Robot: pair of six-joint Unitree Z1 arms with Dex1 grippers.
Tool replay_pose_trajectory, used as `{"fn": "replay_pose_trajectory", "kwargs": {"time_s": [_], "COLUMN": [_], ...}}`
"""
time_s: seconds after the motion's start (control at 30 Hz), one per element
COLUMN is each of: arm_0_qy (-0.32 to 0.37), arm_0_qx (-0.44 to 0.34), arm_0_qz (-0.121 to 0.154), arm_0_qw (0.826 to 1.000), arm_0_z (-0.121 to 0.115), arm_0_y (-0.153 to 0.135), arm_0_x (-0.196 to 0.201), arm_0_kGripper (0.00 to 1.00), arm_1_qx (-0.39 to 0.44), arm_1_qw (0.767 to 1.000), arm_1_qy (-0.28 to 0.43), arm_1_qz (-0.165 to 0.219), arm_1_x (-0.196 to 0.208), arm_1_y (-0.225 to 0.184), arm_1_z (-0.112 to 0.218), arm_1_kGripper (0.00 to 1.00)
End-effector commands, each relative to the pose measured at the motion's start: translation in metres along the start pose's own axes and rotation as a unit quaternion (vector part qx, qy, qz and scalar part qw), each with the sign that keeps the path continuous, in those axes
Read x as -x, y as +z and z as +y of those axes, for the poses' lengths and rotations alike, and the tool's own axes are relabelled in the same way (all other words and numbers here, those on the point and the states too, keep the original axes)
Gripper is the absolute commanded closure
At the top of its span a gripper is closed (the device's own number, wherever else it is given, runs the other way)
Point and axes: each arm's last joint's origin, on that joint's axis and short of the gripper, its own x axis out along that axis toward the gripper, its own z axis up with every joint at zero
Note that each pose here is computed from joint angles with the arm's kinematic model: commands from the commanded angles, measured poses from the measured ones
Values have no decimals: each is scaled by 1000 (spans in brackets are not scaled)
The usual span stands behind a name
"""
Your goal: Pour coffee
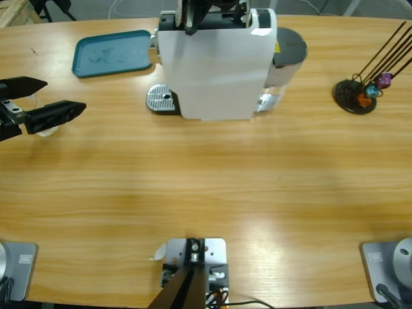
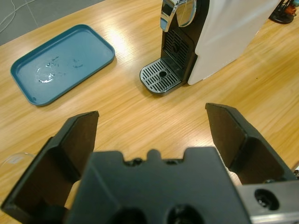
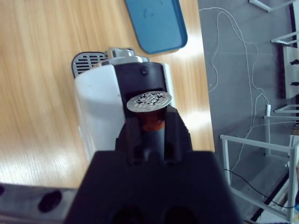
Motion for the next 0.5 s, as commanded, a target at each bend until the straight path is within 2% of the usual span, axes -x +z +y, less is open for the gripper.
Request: {"fn": "replay_pose_trajectory", "kwargs": {"time_s": [0.03, 0.1, 0.13, 0.17, 0.3, 0.37, 0.43, 0.47, 0.5], "arm_0_qy": [3, 3, 3, 3, 3, 3, 3, 3, 3], "arm_0_qx": [-2, -1, -1, -1, 0, 1, 1, 1, 1], "arm_0_qz": [27, 27, 26, 25, 26, 25, 24, 23, 23], "arm_0_qw": [1000, 1000, 1000, 1000, 1000, 1000, 1000, 1000, 1000], "arm_0_z": [-1, -1, -1, -1, -1, -1, -1, -1, -1], "arm_0_y": [-14, -14, -14, -14, -15, -14, -14, -14, -14], "arm_0_x": [-9, -10, -10, -10, -10, -10, -9, -9, -9], "arm_0_kGripper": [0, 0, 0, 0, 0, 0, 0, 0, 0], "arm_1_qx": [-1, -2, -3, -4, -8, -7, -6, -6, -7], "arm_1_qw": [1000, 1000, 1000, 1000, 1000, 1000, 1000, 999, 999], "arm_1_qy": [17, 16, 13, 9, -3, -7, -14, -16, -14], "arm_1_qz": [2, 4, 6, 7, 7, -2, -18, -30, -46], "arm_1_x": [-6, -6, -6, -5, -3, 1, 9, 16, 22], "arm_1_y": [0, 0, -1, -1, 0, 2, 7, 10, 14], "arm_1_z": [8, 9, 8, 8, 6, 6, 6, 6, 6], "arm_1_kGripper": [944, 835, 554, 400, 44, 0, 16, 90, 218]}}
